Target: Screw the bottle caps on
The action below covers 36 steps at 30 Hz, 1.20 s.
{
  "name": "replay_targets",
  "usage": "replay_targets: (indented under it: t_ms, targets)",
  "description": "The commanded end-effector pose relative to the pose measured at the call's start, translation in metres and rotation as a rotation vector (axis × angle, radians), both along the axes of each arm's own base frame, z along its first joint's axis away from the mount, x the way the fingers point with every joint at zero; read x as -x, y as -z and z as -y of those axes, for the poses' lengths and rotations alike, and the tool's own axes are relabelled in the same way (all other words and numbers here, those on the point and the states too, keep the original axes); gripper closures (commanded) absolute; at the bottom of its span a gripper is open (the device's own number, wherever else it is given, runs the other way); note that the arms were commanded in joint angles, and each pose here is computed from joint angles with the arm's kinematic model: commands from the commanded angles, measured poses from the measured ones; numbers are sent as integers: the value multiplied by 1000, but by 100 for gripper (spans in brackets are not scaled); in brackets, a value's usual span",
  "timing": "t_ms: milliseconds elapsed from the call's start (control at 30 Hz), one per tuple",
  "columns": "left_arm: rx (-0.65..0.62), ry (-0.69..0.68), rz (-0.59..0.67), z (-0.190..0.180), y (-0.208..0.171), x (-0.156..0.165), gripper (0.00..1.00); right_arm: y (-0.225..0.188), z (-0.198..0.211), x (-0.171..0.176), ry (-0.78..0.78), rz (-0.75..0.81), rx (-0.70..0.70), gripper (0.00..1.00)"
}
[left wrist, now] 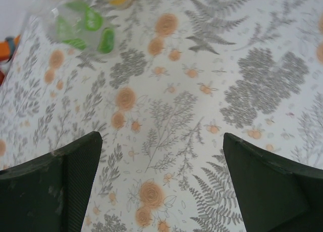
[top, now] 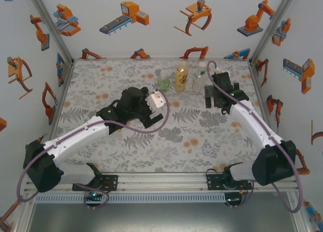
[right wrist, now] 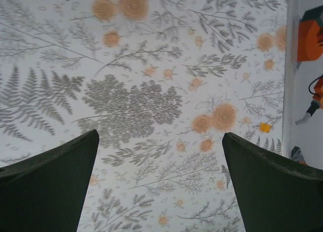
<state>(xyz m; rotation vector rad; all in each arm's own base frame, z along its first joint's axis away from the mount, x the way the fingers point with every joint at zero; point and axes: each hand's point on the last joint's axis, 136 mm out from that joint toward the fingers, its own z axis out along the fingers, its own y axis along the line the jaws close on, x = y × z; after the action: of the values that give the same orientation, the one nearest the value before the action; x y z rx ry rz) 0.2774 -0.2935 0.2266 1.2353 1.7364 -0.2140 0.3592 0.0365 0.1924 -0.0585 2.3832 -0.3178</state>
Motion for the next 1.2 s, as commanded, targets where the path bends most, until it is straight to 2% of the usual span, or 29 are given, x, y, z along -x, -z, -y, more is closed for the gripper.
replay_targets:
  t_ms: [0, 67, 233, 400, 633, 833, 1100, 1167]
  targets:
    - [137, -238, -3, -38, -8, -29, 3, -11, 16, -11, 1, 137, 23, 1]
    - [163, -362, 9, -68, -2, -42, 3, -2, 26, -12, 12, 160, 27, 1]
    - [163, -548, 37, -128, 16, -60, 3, 24, 50, -17, 82, 192, 6, 1]
    - [186, -752, 64, -185, 37, -71, 3, 44, 52, -26, 50, 282, 28, 1]
    - [219, -931, 103, -241, 76, -79, 3, 62, 61, -37, 75, 394, -15, 1]
    - [358, -935, 140, -263, 86, -82, 3, 82, 63, -37, 75, 415, -69, 1]
    - [411, -960, 108, -279, 105, -96, 3, 99, 66, -27, 48, 533, -127, 1]
    - [438, -965, 74, -284, 106, -99, 3, 101, 64, -24, 38, 512, -138, 0]
